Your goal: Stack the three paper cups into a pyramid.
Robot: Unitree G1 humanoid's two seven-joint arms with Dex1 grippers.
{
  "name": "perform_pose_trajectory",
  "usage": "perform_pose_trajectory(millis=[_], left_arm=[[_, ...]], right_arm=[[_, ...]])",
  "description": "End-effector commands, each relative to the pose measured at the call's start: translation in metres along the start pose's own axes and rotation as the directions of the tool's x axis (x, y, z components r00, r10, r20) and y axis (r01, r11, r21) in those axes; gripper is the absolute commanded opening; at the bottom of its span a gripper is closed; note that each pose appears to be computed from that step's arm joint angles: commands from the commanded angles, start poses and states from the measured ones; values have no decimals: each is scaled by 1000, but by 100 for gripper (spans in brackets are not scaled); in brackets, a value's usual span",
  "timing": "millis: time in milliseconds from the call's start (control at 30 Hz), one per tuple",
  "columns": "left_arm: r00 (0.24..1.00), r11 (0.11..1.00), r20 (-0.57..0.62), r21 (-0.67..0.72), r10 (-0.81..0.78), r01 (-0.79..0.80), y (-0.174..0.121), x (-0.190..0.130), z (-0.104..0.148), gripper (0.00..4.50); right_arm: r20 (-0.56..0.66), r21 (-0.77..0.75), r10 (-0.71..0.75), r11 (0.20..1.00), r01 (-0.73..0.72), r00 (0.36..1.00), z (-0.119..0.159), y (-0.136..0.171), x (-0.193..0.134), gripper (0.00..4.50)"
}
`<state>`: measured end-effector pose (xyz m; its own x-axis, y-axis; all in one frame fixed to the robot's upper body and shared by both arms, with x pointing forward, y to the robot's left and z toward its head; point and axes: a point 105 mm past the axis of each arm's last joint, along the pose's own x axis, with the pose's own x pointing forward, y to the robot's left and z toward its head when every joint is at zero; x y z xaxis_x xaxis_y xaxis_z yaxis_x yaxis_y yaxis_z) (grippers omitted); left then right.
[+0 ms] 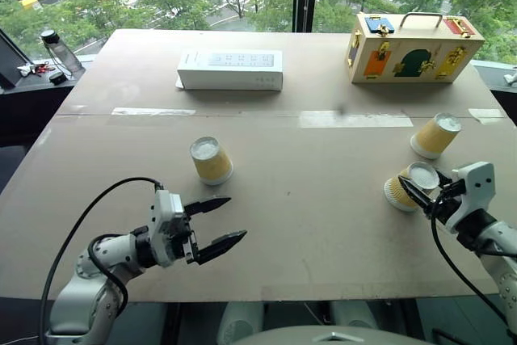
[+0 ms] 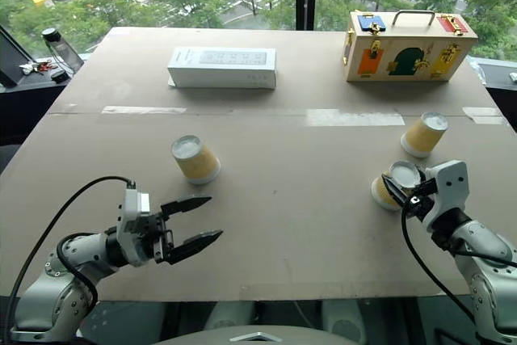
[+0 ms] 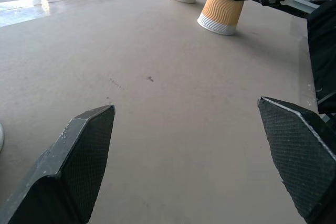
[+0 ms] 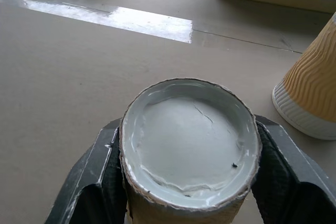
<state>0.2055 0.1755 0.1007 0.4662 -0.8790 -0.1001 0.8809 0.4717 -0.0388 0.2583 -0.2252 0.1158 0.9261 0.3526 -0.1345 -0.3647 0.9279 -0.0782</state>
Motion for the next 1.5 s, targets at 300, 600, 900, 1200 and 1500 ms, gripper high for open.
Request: perform_pose_trajectory(millis=[300,600,900,1200,1500], left_arm=[[978,982,126,75,165,-175,7,-17,17,450],[957,963,122,17,265,-269,6,-35,15,450],[908,915,116,0,402,-404,14,-50,12,450],[891,895,110,26,440,-446,42,-54,25,450],[932,928,67,88,357,-362,84,-38,41,450]], right_arm=[[113,-92,346,937,-336,932,51,76,48,226],[75,-166,487,866,-471,870,58,121,82,226],[51,-188,538,832,-522,841,52,131,107,326],[155,-240,616,782,-575,772,71,121,72,448],[192,-363,712,691,-625,675,86,113,3,448]])
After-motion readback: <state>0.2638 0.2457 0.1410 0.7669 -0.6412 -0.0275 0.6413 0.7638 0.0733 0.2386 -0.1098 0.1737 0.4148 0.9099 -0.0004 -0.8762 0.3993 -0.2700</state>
